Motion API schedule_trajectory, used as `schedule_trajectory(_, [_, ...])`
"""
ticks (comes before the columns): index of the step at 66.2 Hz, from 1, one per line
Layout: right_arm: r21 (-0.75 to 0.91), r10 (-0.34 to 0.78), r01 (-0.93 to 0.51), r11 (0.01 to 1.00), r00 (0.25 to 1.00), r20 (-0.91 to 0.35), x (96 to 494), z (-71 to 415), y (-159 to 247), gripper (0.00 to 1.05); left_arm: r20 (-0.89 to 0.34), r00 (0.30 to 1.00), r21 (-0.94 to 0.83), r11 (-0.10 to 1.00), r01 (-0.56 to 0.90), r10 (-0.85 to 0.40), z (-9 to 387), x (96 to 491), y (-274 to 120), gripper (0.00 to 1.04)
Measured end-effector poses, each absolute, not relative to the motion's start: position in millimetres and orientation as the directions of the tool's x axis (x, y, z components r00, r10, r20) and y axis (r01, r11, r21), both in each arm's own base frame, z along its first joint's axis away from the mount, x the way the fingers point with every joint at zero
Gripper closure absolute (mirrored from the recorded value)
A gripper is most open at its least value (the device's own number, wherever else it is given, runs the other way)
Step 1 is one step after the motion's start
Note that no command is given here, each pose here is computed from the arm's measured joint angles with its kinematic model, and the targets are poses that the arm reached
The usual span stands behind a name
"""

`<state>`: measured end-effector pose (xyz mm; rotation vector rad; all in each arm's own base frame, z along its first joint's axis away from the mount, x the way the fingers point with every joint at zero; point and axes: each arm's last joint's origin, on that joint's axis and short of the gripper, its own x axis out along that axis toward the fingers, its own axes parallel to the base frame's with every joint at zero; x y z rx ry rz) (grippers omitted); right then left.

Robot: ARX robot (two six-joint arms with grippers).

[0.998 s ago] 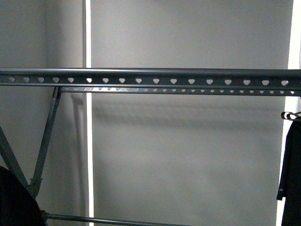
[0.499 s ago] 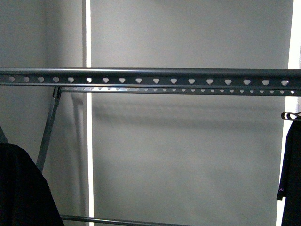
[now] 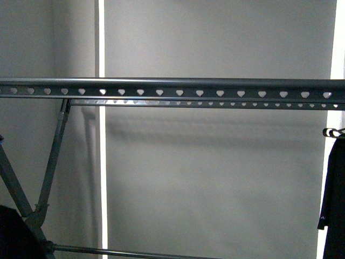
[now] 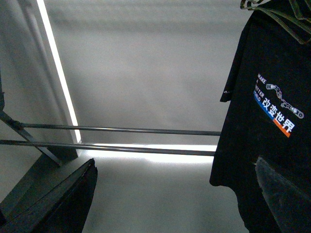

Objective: Hang clothes on hanger

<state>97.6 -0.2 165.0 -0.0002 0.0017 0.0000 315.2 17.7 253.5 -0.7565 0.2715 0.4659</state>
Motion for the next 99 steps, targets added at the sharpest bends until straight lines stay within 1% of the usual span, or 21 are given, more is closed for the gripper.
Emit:
schedule_trajectory(12, [0.000, 0.000, 0.000, 1.000, 1.000, -0.002, 97.6, 165.0, -0.2, 0.07, -0.446, 0.885, -0.497, 0.785, -0.370, 0.135, 246.1, 290.4, 8.8, 1.01])
schedule_trajectory(18, [0.000, 0.000, 0.000, 1.000, 1.000, -0.002, 97.6, 165.0, -0.2, 0.07, -0.472, 0.881, -0.451, 0.858, -0.245, 0.004, 242.8, 279.0, 1.2, 1.01])
schedule_trajectory(22, [0.000, 0.000, 0.000, 1.000, 1.000, -0.002, 97.6, 165.0, -0.2, 0.07, -0.479, 0.873, -0.400, 0.908, -0.122, -0.094, 241.9, 271.7, -3.6, 1.01])
schedule_trajectory(27, [0.000, 0.000, 0.000, 1.000, 1.000, -0.002, 97.6, 165.0, -0.2, 0.07, -0.481, 0.860, -0.353, 0.936, -0.012, -0.170, 244.0, 267.0, -6.9, 1.01])
schedule_trajectory(33, [0.000, 0.000, 0.000, 1.000, 1.000, -0.002, 97.6, 165.0, -0.2, 0.07, -0.488, 0.832, -0.251, 0.955, 0.158, -0.265, 246.2, 263.6, -10.8, 1.01])
schedule_trajectory(41, [0.000, 0.000, 0.000, 1.000, 1.000, -0.002, 97.6, 165.0, -0.2, 0.07, -0.493, 0.796, -0.140, 0.934, 0.328, -0.353, 250.4, 263.3, -13.8, 1.01])
schedule_trajectory(42, [0.000, 0.000, 0.000, 1.000, 1.000, -0.002, 97.6, 165.0, -0.2, 0.07, -0.494, 0.786, -0.108, 0.923, 0.368, -0.371, 251.3, 263.2, -14.4, 1.01])
schedule_trajectory(44, [0.000, 0.000, 0.000, 1.000, 1.000, -0.002, 97.6, 165.0, -0.2, 0.07, -0.498, 0.776, -0.091, 0.914, 0.396, -0.386, 252.0, 263.2, -14.8, 1.01])
schedule_trajectory(48, [0.000, 0.000, 0.000, 1.000, 1.000, -0.002, 97.6, 165.0, -0.2, 0.07, -0.502, 0.763, 0.014, 0.878, 0.478, -0.408, 252.6, 263.2, -16.4, 1.01])
schedule_trajectory(49, [0.000, 0.000, 0.000, 1.000, 1.000, -0.002, 97.6, 165.0, -0.2, 0.07, -0.501, 0.759, 0.085, 0.849, 0.522, -0.416, 252.4, 263.3, -17.6, 1.01])
schedule_trajectory(52, [0.000, 0.000, 0.000, 1.000, 1.000, -0.002, 97.6, 165.0, -0.2, 0.07, -0.499, 0.754, 0.206, 0.787, 0.582, -0.427, 252.0, 264.2, -19.9, 1.01])
schedule_trajectory(54, [0.000, 0.000, 0.000, 1.000, 1.000, -0.002, 97.6, 165.0, -0.2, 0.07, -0.484, 0.757, 0.313, 0.721, 0.618, -0.439, 252.6, 266.0, -21.7, 1.01])
schedule_trajectory(56, [0.000, 0.000, 0.000, 1.000, 1.000, -0.002, 97.6, 165.0, -0.2, 0.07, -0.475, 0.759, 0.352, 0.694, 0.628, -0.445, 252.8, 267.3, -22.7, 1.01])
schedule_trajectory(57, [0.000, 0.000, 0.000, 1.000, 1.000, -0.002, 97.6, 165.0, -0.2, 0.07, -0.468, 0.762, 0.411, 0.653, 0.636, -0.448, 253.4, 268.6, -23.4, 1.01])
schedule_trajectory(58, [0.000, 0.000, 0.000, 1.000, 1.000, -0.002, 97.6, 165.0, -0.2, 0.07, -0.466, 0.762, 0.423, 0.644, 0.638, -0.449, 253.8, 269.4, -23.8, 1.01])
schedule_trajectory(62, [0.000, 0.000, 0.000, 1.000, 1.000, -0.002, 97.6, 165.0, -0.2, 0.07, -0.448, 0.760, 0.535, 0.539, 0.650, -0.471, 258.3, 274.4, -26.5, 1.01])
schedule_trajectory(71, [0.000, 0.000, 0.000, 1.000, 1.000, -0.002, 97.6, 165.0, -0.2, 0.07, -0.380, 0.793, 0.725, 0.379, 0.575, -0.477, 271.6, 289.3, -29.6, 1.01])
schedule_trajectory(81, [0.000, 0.000, 0.000, 1.000, 1.000, -0.002, 97.6, 165.0, -0.3, 0.07, -0.308, 0.814, 0.861, 0.220, 0.459, -0.493, 281.0, 305.8, -32.7, 1.01])
schedule_trajectory(87, [0.000, 0.000, 0.000, 1.000, 1.000, -0.002, 97.6, 165.0, -0.2, 0.07, -0.285, 0.800, 0.903, 0.132, 0.409, -0.528, 283.9, 313.9, -37.6, 1.01])
schedule_trajectory(91, [0.000, 0.000, 0.000, 1.000, 1.000, -0.002, 97.6, 165.0, -0.2, 0.07, -0.272, 0.775, 0.920, 0.081, 0.382, -0.570, 285.7, 319.1, -43.9, 1.01])
schedule_trajectory(99, [0.000, 0.000, 0.000, 1.000, 1.000, -0.002, 97.6, 165.0, -0.2, 0.07, -0.263, 0.718, 0.930, 0.030, 0.367, -0.644, 285.5, 324.6, -56.1, 1.01])
